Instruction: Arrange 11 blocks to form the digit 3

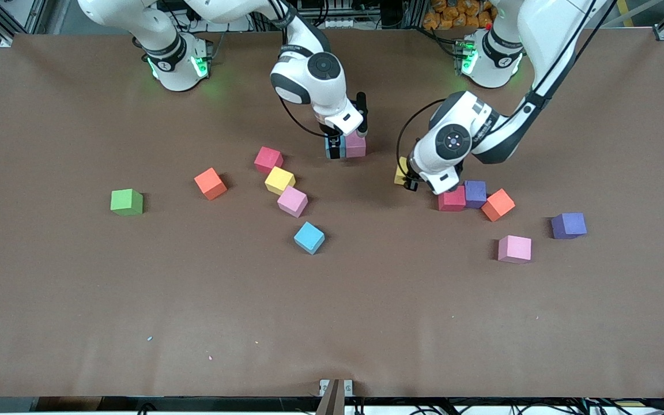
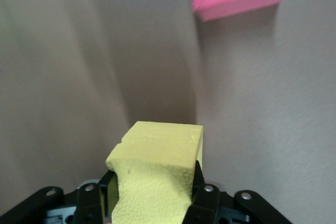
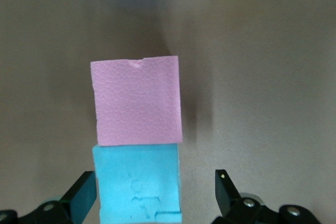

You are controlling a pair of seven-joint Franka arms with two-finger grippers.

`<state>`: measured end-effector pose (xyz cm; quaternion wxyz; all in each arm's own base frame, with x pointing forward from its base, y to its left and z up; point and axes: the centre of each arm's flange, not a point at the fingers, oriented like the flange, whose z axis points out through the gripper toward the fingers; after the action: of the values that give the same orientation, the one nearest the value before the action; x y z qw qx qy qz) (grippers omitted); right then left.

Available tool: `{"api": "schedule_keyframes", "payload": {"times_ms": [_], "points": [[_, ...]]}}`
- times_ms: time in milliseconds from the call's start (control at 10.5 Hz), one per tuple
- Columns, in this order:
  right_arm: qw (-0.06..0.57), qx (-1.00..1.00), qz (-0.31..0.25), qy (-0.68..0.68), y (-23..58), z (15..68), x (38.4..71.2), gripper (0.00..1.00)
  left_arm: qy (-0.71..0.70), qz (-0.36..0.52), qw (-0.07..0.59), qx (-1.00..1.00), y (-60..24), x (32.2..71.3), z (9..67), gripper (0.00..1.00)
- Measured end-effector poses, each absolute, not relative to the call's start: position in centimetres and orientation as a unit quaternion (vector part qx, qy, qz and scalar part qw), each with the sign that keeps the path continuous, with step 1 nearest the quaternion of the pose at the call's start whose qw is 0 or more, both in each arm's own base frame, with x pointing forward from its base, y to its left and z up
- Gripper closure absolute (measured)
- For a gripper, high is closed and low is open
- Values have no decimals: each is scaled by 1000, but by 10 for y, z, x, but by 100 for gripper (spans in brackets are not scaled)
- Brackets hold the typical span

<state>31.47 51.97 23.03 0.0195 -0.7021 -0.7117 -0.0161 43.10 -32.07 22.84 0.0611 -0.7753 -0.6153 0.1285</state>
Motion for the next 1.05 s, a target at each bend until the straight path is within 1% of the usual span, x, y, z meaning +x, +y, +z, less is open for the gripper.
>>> {"api": "schedule_keyframes", "payload": {"times_ms": [190, 476, 857, 1047], "points": [[6, -705, -7, -709, 514, 251, 317, 0, -630, 129, 62, -763, -333, 414, 226, 46], [-10, -723, -1, -691, 478, 268, 328, 0, -662, 124, 41, -738, -349, 374, 217, 46], [-23, -768, 22, -639, 418, 262, 357, 0, -675, 103, 49, -729, -344, 351, 219, 46], [-29, -786, 40, -617, 404, 258, 361, 0, -691, 101, 41, -715, -346, 342, 217, 46]]}}
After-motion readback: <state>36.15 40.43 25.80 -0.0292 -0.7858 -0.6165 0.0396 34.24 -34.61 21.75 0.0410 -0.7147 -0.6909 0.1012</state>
